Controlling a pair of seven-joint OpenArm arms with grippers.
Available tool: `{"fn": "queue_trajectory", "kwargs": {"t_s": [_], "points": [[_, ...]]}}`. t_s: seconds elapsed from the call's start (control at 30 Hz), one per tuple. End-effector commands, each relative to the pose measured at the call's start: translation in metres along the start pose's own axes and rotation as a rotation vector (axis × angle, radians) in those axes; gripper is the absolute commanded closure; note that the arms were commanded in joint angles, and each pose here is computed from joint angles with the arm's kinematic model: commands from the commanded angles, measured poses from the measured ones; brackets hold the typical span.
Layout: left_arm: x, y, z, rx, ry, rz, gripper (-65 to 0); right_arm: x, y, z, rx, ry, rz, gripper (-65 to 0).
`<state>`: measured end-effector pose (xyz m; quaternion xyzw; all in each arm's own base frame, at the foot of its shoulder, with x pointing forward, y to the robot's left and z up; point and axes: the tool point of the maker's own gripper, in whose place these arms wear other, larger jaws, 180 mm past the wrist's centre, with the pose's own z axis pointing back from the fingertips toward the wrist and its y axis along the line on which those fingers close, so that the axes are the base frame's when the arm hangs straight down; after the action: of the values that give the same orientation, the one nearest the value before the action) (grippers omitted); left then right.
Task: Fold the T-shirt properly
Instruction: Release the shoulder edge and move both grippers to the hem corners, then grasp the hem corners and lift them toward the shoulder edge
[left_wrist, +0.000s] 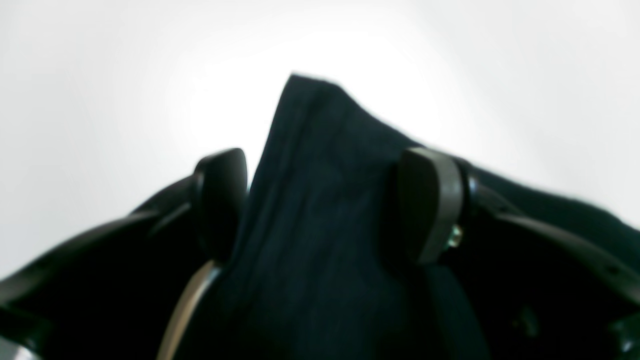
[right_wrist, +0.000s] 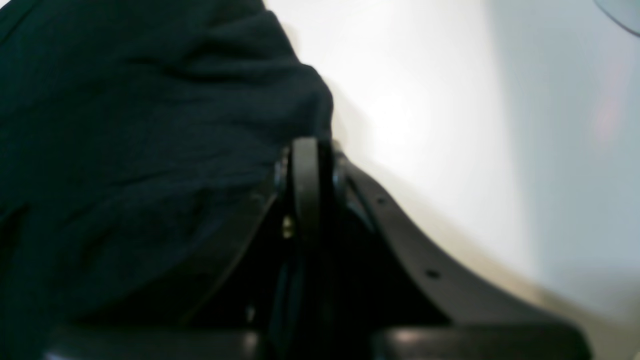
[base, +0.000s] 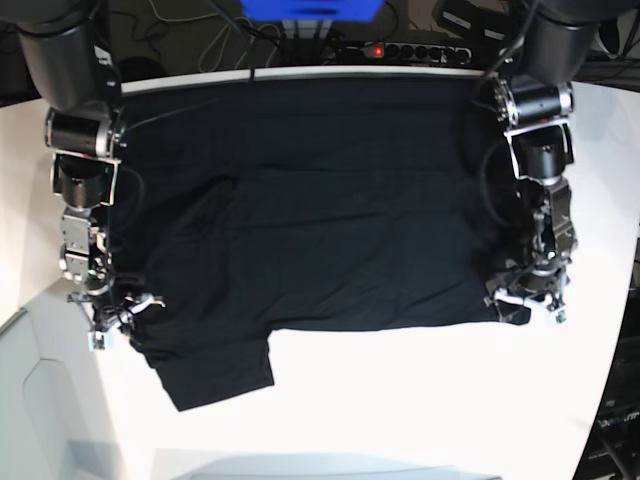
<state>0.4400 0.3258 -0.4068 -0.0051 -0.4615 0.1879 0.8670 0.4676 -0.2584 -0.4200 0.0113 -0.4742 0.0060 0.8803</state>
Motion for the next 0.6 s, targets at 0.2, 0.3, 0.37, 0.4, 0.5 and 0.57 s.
{"fn": "queue_trajectory", "kwargs": {"t_s": [0.2, 0.3, 0.37, 0.4, 0.5, 0.57], "points": [[0.0123, -0.0082, -0.0063, -0.016, 0.004, -0.069, -44.5, 0.0033, -0.0043, -0.0002, -0.008, 0.022, 0.015, 0.0], [0.0122, -0.0084, -0.0063, -0.016, 0.004, -0.071, -37.1, 0.0034, -0.0052, 0.0, -0.009, 0.022, 0.016, 0.0], [0.0125, -0.0079, -0.0062, -0.015, 0.003, -0.068, -26.6, 0.0031, -0.0052, 0.0, -0.009, 0.023, 0.016, 0.0], [0.0129, -0.0071, -0.0061, -0.014, 0.003, -0.069, -21.1, 0.0031, -0.0052, 0.0, -0.009, 0.023, 0.016, 0.0], [0.0129, -0.0071, -0.0061, -0.014, 0.003, -0.069, -4.5, 0.0031, -0.0052, 0.0, -0.009, 0.023, 0.016, 0.0], [0.012, -0.0059, -0.0059, -0.012, 0.007, -0.07, 0.0, 0.0031, -0.0052, 0.0, -0.009, 0.023, 0.016, 0.0]]}}
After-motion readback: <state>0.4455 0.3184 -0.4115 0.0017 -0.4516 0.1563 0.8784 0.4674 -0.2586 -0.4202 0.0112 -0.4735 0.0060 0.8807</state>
